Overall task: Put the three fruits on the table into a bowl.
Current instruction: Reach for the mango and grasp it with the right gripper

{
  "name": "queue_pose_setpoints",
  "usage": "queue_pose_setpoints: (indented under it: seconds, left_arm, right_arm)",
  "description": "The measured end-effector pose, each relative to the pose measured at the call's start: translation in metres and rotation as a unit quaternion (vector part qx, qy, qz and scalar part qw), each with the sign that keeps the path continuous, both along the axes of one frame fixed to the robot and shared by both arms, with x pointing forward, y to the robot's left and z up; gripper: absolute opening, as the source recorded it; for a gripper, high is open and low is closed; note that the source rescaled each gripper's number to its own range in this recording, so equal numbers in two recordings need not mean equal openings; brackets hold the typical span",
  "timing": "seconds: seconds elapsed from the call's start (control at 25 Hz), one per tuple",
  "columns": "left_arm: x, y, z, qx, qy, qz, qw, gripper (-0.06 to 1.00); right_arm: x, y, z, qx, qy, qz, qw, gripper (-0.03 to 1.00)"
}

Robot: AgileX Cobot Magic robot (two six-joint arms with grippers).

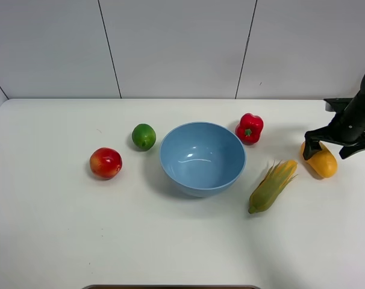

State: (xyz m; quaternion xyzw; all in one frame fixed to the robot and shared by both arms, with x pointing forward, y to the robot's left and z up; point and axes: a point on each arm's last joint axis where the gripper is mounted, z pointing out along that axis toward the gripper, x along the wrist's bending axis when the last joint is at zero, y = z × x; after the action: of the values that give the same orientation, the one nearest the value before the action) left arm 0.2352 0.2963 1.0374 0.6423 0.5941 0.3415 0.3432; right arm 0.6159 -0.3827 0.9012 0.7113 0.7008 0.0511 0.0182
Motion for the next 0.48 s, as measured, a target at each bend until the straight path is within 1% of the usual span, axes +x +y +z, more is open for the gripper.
queue_pose_setpoints:
  seconds: [0.28,0.48]
  left_arm:
    - [0.000,0.000,0.000,0.000,0.000,0.000,1.000,1.00]
    - [0.000,0.000,0.000,0.000,0.000,0.000,1.000,1.00]
  right_arm:
    - [0.002,0.000,-0.017,0.003,0.011,0.001,1.000,0.95]
    - [0.003,-0.001,-0.018,0.001,0.005,0.001,1.000,0.93]
